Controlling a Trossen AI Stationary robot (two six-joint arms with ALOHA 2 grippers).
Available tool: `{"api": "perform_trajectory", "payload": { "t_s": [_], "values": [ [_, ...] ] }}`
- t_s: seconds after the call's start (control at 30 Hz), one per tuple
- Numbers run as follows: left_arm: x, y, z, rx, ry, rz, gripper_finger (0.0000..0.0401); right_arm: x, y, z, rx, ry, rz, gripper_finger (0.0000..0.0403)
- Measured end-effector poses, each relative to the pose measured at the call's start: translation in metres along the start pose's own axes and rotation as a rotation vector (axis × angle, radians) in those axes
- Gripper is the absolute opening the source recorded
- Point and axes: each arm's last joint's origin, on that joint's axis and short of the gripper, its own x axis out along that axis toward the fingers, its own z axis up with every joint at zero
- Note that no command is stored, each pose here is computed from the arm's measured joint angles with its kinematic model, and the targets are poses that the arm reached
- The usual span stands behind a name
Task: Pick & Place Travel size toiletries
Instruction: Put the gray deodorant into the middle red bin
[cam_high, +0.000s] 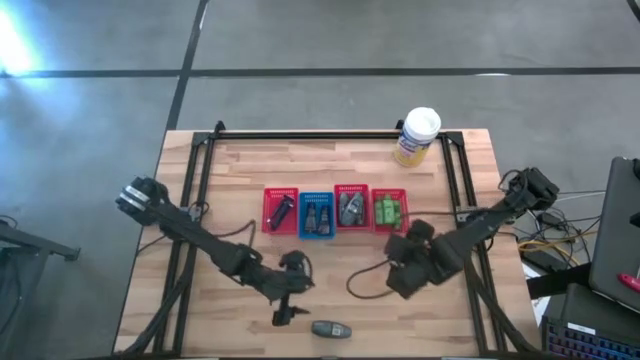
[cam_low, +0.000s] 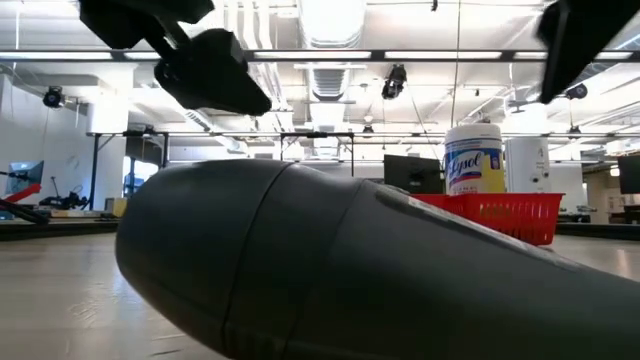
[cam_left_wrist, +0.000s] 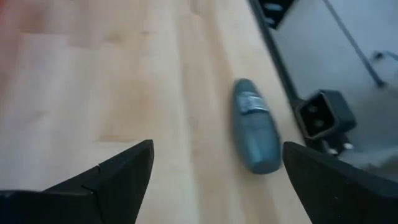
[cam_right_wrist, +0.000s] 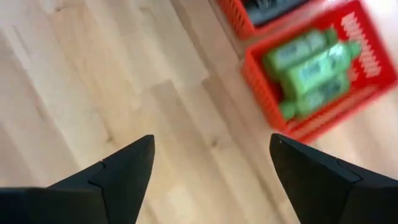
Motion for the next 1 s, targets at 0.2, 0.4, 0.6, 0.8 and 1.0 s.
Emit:
{"api": "perform_trajectory", "payload": {
  "t_s": [0.2,0.4,0.6,0.8,1.0],
  "values": [
    [0.025,-0.013,0.013,0.016,0.034,-0.076,0.036,-0.009,0.009,-0.022,0.069,-0.002,0.014,0.0337],
    [0.045,-0.029,0.029,0.023,0.048,-0.087,0.036,-0.011,0.008,-0.034,0.028,0.015,-0.028,0.0353],
    [0.07,-0.048,0.034,0.069,0.237,-0.03,0.036,-0.015,0.008,-0.042,-0.009,0.026,-0.042,0.0348],
    [0.093,-0.057,0.036,0.055,0.312,-0.001,0.036,-0.017,0.009,-0.047,-0.037,-0.006,-0.044,0.0339],
    [0.112,-0.058,0.026,0.025,0.349,0.022,0.036,-0.016,0.01,-0.052,-0.056,-0.013,-0.048,0.0331]
  ]
}}
